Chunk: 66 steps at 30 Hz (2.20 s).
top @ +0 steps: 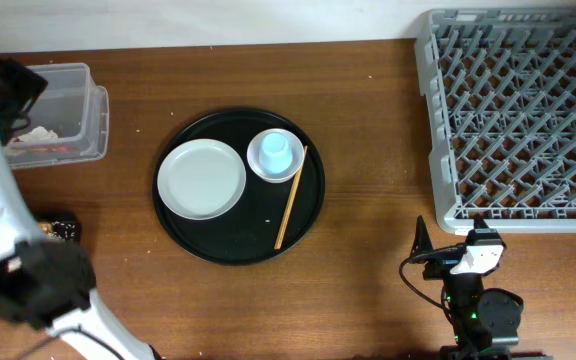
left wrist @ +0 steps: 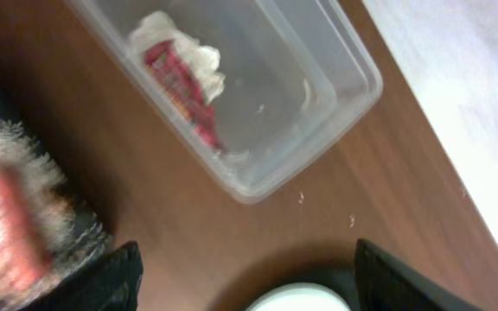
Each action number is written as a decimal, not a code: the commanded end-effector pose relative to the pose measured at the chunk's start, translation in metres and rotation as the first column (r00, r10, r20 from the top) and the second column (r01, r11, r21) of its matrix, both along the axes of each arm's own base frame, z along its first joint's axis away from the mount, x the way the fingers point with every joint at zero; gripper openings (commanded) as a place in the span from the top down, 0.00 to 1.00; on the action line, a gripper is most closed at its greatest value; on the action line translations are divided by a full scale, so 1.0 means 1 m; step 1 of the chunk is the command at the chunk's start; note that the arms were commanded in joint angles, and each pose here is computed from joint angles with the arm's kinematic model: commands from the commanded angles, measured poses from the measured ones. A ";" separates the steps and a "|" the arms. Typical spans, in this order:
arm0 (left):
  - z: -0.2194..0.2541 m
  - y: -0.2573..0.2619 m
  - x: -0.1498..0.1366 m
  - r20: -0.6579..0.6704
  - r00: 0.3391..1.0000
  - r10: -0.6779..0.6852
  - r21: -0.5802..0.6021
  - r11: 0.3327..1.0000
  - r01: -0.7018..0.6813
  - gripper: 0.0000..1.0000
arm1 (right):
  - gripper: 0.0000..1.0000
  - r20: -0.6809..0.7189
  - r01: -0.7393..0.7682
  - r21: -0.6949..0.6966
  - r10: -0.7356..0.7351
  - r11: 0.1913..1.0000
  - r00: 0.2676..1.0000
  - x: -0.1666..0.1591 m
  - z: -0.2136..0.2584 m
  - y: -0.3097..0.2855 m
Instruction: Sort waste into correct bins and load items into the dishwasher rack
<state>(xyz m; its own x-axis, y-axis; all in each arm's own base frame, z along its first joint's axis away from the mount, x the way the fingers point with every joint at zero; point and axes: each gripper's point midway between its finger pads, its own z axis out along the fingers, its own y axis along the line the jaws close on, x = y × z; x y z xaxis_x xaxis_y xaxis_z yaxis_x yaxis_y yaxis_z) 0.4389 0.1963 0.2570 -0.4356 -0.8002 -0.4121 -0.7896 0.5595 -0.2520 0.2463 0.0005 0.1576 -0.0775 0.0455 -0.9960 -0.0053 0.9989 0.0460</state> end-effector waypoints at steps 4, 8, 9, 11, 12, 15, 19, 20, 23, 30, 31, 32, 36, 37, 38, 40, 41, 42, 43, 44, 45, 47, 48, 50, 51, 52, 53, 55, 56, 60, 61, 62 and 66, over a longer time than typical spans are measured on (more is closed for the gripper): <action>0.027 -0.016 -0.099 -0.183 0.955 0.233 -0.004 0.971 -0.237 0.25 | 0.02 -0.003 0.015 -0.008 -0.015 1.000 1.000 0.000 -0.002 -0.003; 0.022 -0.023 -0.117 -0.233 0.954 0.191 0.005 0.981 -0.195 0.25 | 0.02 -0.003 0.015 -0.008 -0.015 1.000 1.000 0.000 -0.002 -0.003; 0.022 -0.023 -0.127 -0.246 0.948 0.202 0.025 0.979 -0.202 0.25 | 0.02 -0.003 0.015 -0.008 -0.015 1.000 1.000 0.000 -0.002 -0.003; 0.021 -0.016 -0.152 -0.280 0.922 0.269 0.091 0.963 -0.254 0.25 | 0.02 -0.003 0.015 -0.008 -0.015 1.000 1.000 0.000 -0.002 -0.003; 0.016 -0.011 -0.171 -0.291 0.886 0.361 0.105 0.932 -0.346 0.19 | 0.02 -0.003 0.015 -0.008 -0.015 1.000 1.000 0.000 -0.002 -0.003; -0.018 -0.004 -0.230 -0.363 0.729 0.581 0.091 0.800 -0.593 0.01 | 0.02 -0.003 0.015 -0.008 -0.015 1.000 1.000 0.000 -0.002 -0.003; -0.058 -0.004 -0.277 -0.490 0.569 0.661 0.102 0.691 -0.716 0.01 | 0.02 -0.003 0.015 -0.008 -0.015 1.000 1.000 0.000 -0.002 -0.003; -0.063 -0.006 -0.279 -0.504 0.560 0.658 0.087 0.683 -0.725 0.01 | 0.02 -0.003 0.015 -0.008 -0.015 1.000 1.000 0.000 -0.002 -0.003; -0.074 -0.016 -0.281 -0.542 0.553 0.632 0.035 0.675 -0.737 0.01 | 0.02 -0.003 0.015 -0.008 -0.015 1.000 1.000 0.000 -0.002 -0.003; -0.074 -0.016 -0.280 -0.542 0.554 0.632 0.034 0.675 -0.737 0.01 | 0.02 -0.003 0.015 -0.008 -0.015 1.000 1.000 0.000 -0.002 -0.003; -0.074 -0.016 -0.280 -0.542 0.554 0.632 0.034 0.675 -0.737 0.01 | 0.02 -0.003 0.015 -0.008 -0.015 1.000 1.000 0.000 -0.002 -0.003; -0.074 -0.016 -0.280 -0.542 0.554 0.632 0.034 0.675 -0.737 0.01 | 0.01 -0.003 0.015 -0.008 -0.015 1.000 1.000 0.000 -0.002 -0.003; -0.074 -0.016 -0.280 -0.542 0.554 0.632 0.034 0.675 -0.737 0.01 | 0.02 0.061 -0.141 0.137 0.134 0.980 0.989 -0.001 0.014 0.024; -0.074 -0.016 -0.280 -0.542 0.554 0.632 0.034 0.675 -0.737 0.01 | 0.02 0.062 -0.284 0.269 0.278 0.920 0.959 -0.008 0.015 0.051; -0.074 -0.016 -0.280 -0.542 0.554 0.632 0.034 0.675 -0.737 0.01 | 0.02 0.063 -0.439 0.495 0.473 0.750 0.879 -0.024 0.017 0.086; -0.074 -0.016 -0.280 -0.542 0.554 0.632 0.034 0.675 -0.737 0.01 | 0.01 0.042 -0.493 0.735 0.694 0.465 0.718 -0.055 0.016 0.125; -0.074 -0.016 -0.280 -0.542 0.554 0.632 0.034 0.675 -0.737 0.01 | 0.02 0.039 -0.463 0.788 0.719 0.405 0.694 -0.060 0.017 0.129; -0.074 -0.016 -0.280 -0.542 0.554 0.632 0.034 0.675 -0.737 0.01 | 0.02 0.033 -0.398 0.846 0.711 0.355 0.703 -0.059 0.017 0.128; -0.074 -0.016 -0.280 -0.542 0.554 0.632 0.034 0.675 -0.737 0.01 | 0.02 0.033 -0.364 0.874 0.707 0.322 0.706 -0.059 0.018 0.128; -0.074 -0.016 -0.280 -0.542 0.554 0.632 0.034 0.675 -0.737 0.01 | 0.01 0.037 -0.342 0.891 0.702 0.300 0.711 -0.058 0.020 0.127; -0.074 -0.016 -0.280 -0.542 0.554 0.632 0.034 0.675 -0.737 0.01 | 0.02 0.061 -0.321 0.915 0.702 0.245 0.710 -0.058 0.028 0.127; -0.074 -0.016 -0.280 -0.542 0.554 0.632 0.034 0.675 -0.737 0.01 | 0.02 0.138 -0.396 0.893 0.706 0.216 0.695 -0.062 0.050 0.128; -0.074 -0.016 -0.280 -0.542 0.554 0.632 0.034 0.675 -0.737 0.01 | 0.02 0.183 -0.453 0.865 0.703 0.218 0.688 -0.064 0.063 0.128; -0.074 -0.016 -0.280 -0.542 0.554 0.632 0.034 0.675 -0.737 0.01 | 0.02 0.220 -0.479 0.847 0.670 0.229 0.709 -0.063 0.081 0.123; -0.074 -0.016 -0.280 -0.542 0.554 0.632 0.034 0.675 -0.737 0.01 | 0.02 0.243 -0.491 0.839 0.645 0.234 0.724 -0.063 0.094 0.119; -0.074 -0.016 -0.280 -0.542 0.554 0.632 0.034 0.675 -0.737 0.01 | 0.02 0.264 -0.498 0.833 0.618 0.242 0.741 -0.063 0.109 0.114; -0.074 -0.016 -0.280 -0.542 0.554 0.632 0.034 0.675 -0.737 0.01 | 0.02 0.273 -0.498 0.831 0.599 0.247 0.753 -0.064 0.120 0.111; -0.074 -0.016 -0.280 -0.542 0.554 0.632 0.034 0.675 -0.737 0.01 | 0.02 0.270 -0.508 0.800 0.563 0.320 0.781 -0.067 0.151 0.105; -0.074 -0.016 -0.280 -0.542 0.554 0.632 0.034 0.675 -0.737 0.01 | 0.02 0.234 -0.486 0.790 0.549 0.373 0.802 -0.065 0.158 0.103; -0.074 -0.016 -0.280 -0.542 0.554 0.632 0.034 0.675 -0.737 0.01 | 0.02 -0.078 -0.308 0.677 0.481 0.668 0.873 -0.045 0.191 0.089; -0.074 -0.016 -0.280 -0.542 0.554 0.632 0.034 0.675 -0.737 0.01 | 0.02 -0.117 -0.297 0.658 0.484 0.692 0.867 -0.040 0.201 0.089; -0.074 -0.016 -0.280 -0.542 0.554 0.632 0.034 0.675 -0.737 0.01 | 0.02 -0.192 -0.283 0.617 0.489 0.735 0.851 -0.029 0.219 0.089; -0.074 -0.016 -0.280 -0.542 0.554 0.632 0.034 0.675 -0.737 0.01 | 0.02 -0.419 -0.187 0.483 0.413 0.855 0.808 0.014 0.231 0.086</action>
